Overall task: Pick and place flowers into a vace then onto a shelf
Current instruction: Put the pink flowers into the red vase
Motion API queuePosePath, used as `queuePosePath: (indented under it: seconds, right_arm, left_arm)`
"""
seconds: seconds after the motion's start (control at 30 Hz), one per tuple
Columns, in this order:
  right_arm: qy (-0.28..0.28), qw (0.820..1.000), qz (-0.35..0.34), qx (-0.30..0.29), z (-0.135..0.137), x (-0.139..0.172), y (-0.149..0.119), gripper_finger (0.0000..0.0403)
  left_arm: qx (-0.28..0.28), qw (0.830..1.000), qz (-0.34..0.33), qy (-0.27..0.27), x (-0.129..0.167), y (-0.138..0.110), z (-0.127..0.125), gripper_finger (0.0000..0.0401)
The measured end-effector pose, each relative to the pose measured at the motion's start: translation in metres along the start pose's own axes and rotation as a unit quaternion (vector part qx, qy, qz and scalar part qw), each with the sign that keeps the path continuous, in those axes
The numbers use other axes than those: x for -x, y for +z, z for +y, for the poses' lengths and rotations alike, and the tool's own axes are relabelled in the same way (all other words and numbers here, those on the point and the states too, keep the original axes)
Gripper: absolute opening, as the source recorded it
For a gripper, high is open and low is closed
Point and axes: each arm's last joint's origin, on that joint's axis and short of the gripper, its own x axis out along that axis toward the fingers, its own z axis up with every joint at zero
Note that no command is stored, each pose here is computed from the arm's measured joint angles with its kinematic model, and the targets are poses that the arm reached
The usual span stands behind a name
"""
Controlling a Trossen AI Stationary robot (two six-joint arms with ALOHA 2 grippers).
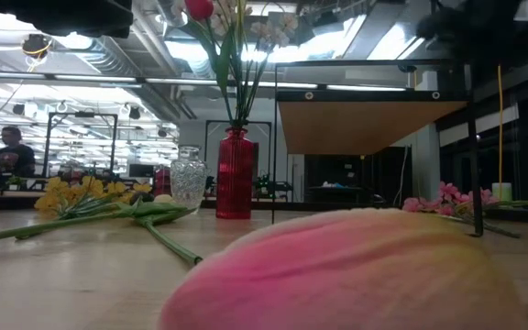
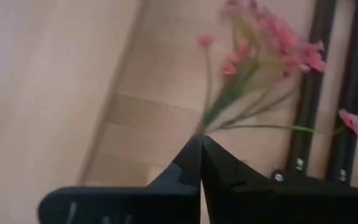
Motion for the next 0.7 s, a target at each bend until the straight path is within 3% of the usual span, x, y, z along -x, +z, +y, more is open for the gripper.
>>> queuePosePath:
  seconds: [0.17, 0.43, 0.7]
  right_arm:
    - [-0.014, 1.0, 0.011, -0.005, -0.008, -0.017, -0.009, 0.003]
    - [0.025, 0.999, 0.023, -0.017, 0.001, -0.036, -0.015, 0.0127]
    - [-0.019, 0.993, 0.053, -0.104, -0.008, -0.059, -0.029, 0.0209]
  left_arm:
    - [0.0, 1.0, 0.001, 0.002, 0.0, 0.0, 0.0, 0.0003]
    - [0.01, 1.0, 0.0, 0.002, 0.0, 0.0, 0.0, 0.0005]
    - [0.012, 1.0, 0.0, 0.002, 0.0, 0.0, 0.0, 0.0002]
